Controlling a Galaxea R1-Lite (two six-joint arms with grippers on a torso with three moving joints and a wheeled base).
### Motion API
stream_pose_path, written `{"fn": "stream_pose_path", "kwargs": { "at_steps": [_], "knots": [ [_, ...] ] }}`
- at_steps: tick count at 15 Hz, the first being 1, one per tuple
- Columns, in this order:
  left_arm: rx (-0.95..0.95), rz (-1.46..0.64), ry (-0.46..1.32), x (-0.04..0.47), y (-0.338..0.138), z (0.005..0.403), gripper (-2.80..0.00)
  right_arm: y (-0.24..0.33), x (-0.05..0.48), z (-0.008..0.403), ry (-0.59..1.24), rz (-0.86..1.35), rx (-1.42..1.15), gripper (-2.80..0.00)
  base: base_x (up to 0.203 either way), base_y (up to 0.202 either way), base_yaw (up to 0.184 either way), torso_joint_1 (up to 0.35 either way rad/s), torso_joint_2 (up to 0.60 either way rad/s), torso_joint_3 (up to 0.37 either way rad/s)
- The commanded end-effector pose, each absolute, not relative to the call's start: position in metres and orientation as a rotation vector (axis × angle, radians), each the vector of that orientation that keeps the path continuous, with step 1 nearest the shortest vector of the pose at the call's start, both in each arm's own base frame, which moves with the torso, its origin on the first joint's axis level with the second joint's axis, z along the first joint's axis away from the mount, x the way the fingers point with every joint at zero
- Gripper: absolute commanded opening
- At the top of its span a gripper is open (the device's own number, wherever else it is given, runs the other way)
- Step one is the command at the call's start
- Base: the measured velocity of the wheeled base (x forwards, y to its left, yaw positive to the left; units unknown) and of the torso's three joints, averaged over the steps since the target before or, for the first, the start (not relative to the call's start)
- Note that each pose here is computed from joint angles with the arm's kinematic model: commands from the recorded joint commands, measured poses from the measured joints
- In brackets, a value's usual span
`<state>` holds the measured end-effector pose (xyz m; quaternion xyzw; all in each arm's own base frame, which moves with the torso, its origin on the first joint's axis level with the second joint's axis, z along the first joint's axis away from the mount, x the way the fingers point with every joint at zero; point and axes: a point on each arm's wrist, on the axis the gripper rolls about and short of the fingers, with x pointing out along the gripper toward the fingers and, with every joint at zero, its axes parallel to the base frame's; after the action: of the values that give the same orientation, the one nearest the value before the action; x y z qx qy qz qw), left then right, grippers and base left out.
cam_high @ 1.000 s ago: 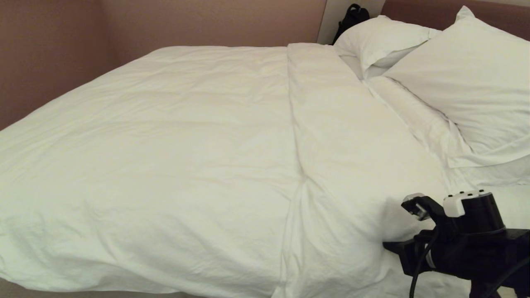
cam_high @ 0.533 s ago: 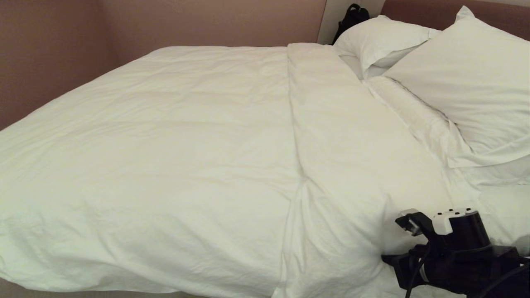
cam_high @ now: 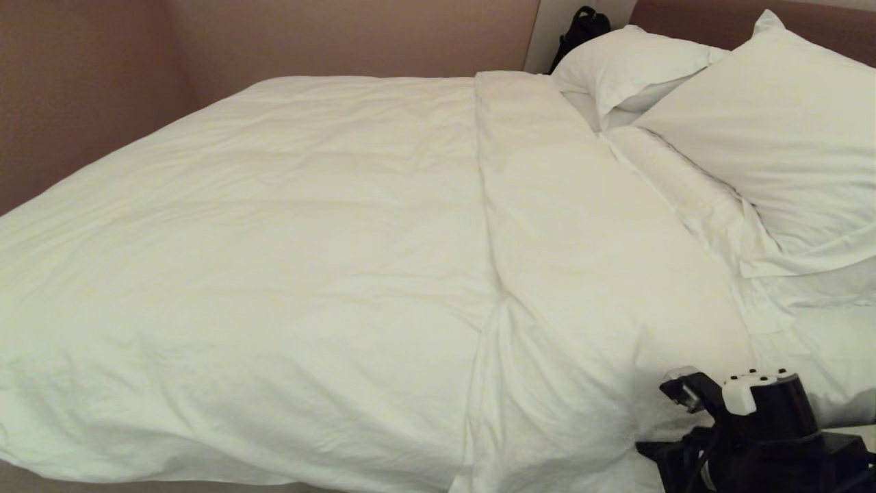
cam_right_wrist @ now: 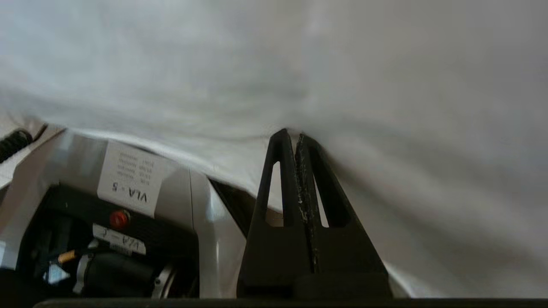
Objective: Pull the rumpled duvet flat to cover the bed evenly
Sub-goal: Flatten the corners of the folded blanket
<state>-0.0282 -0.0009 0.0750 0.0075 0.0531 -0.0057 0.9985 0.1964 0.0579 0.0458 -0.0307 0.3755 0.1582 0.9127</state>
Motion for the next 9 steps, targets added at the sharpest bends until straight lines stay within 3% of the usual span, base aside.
{"fn": "stream_pose_path", "kwargs": {
  "at_steps": [1,9],
  "knots": [
    [0.015,-0.010,0.107,-0.028,-0.001,0.075,-2.80,0.058,0.188,0.055,0.669,0.344,-0.058,-2.80,0.000,0.000,0.000,0.000,0.00,0.000],
    [0.015,-0.010,0.107,-0.028,-0.001,0.075,-2.80,0.054,0.146,0.102,0.407,0.386,-0.054,-2.80,0.000,0.000,0.000,0.000,0.00,0.000]
  ]
}}
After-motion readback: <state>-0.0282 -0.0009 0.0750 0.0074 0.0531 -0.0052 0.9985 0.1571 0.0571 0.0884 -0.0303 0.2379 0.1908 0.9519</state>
